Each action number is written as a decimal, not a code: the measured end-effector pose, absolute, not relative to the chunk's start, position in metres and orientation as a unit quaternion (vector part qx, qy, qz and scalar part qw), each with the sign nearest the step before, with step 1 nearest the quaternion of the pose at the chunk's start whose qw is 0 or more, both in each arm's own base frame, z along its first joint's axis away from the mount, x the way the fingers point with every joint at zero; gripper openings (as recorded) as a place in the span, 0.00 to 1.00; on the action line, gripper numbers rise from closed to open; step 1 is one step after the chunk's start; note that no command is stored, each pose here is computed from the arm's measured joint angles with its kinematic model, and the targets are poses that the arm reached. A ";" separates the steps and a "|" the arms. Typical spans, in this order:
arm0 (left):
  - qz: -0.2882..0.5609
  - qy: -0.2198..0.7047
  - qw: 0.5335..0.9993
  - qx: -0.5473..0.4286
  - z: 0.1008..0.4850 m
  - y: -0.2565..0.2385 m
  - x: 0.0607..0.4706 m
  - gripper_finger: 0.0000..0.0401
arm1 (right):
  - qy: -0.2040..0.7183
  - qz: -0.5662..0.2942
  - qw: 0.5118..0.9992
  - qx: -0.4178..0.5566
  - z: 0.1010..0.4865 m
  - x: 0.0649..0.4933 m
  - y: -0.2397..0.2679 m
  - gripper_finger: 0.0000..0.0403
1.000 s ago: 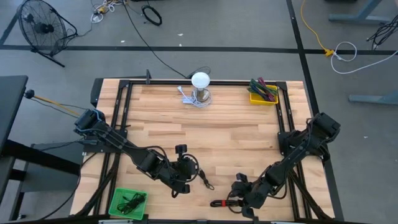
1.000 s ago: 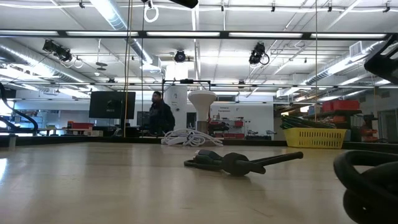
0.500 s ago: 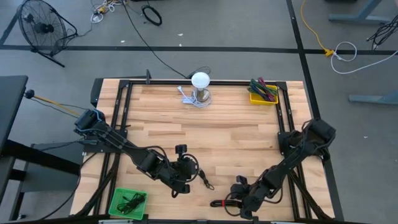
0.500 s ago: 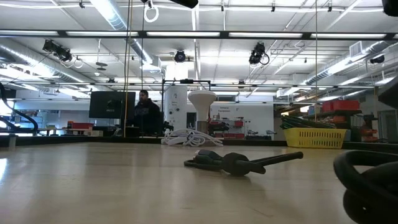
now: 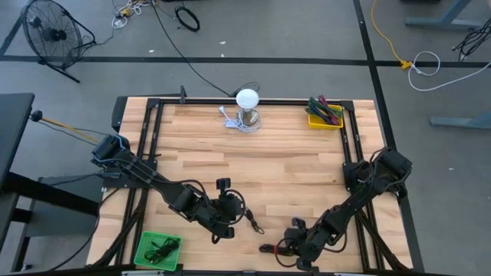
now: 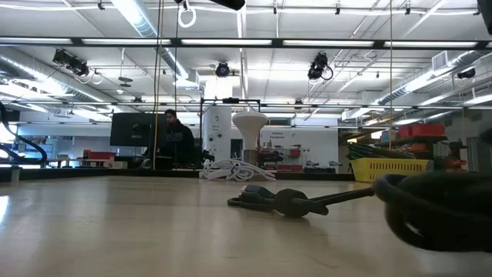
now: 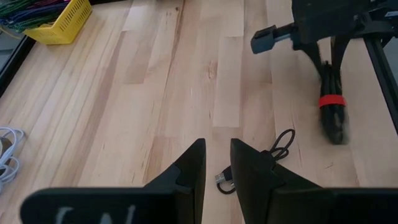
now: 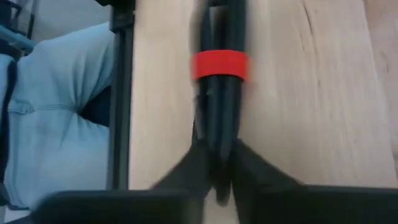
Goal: Pick & Place USB Port
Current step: Put the black USB cable into the green bin
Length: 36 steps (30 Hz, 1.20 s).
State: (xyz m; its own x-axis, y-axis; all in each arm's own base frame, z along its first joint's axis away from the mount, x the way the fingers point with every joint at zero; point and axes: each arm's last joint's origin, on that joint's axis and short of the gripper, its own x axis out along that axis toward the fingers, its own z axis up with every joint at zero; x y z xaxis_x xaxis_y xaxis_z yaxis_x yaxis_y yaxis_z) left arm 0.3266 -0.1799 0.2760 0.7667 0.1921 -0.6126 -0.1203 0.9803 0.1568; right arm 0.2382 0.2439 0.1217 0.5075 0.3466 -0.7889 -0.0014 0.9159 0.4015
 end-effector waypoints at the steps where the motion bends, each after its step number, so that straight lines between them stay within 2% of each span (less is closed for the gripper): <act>1: 0.083 0.331 0.938 0.054 0.276 -0.180 0.327 0.19 | 0.484 0.106 0.850 0.177 0.123 0.238 0.244 0.06; 12: 0.086 0.317 0.944 0.043 0.278 -0.181 0.328 0.19 | 0.480 0.076 0.859 0.160 0.133 0.250 0.228 0.02; 18: 0.094 0.312 0.944 0.045 0.279 -0.180 0.329 0.19 | 0.456 0.033 0.883 0.104 0.172 0.256 0.217 0.02; 26: 0.098 0.308 0.946 0.035 0.279 -0.181 0.329 0.19 | 0.413 -0.046 0.906 0.077 0.222 0.238 0.187 0.02; 30: 0.098 0.305 0.947 0.033 0.279 -0.181 0.330 0.19 | 0.351 -0.086 0.929 0.081 0.249 0.228 0.173 0.02; 36: 0.122 0.275 0.953 0.033 0.283 -0.181 0.332 0.19 | 0.274 -0.079 0.956 0.071 0.283 0.217 0.162 0.01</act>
State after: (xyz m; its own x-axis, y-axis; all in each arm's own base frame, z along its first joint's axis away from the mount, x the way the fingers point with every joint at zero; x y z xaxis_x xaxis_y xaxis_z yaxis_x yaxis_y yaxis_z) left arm 0.3322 -0.1807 0.2835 0.8192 0.2500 -0.5162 -0.2133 0.9683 0.1304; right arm 0.2175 0.1623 0.2826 0.8370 -0.1127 -0.5354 0.1909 0.9772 0.0928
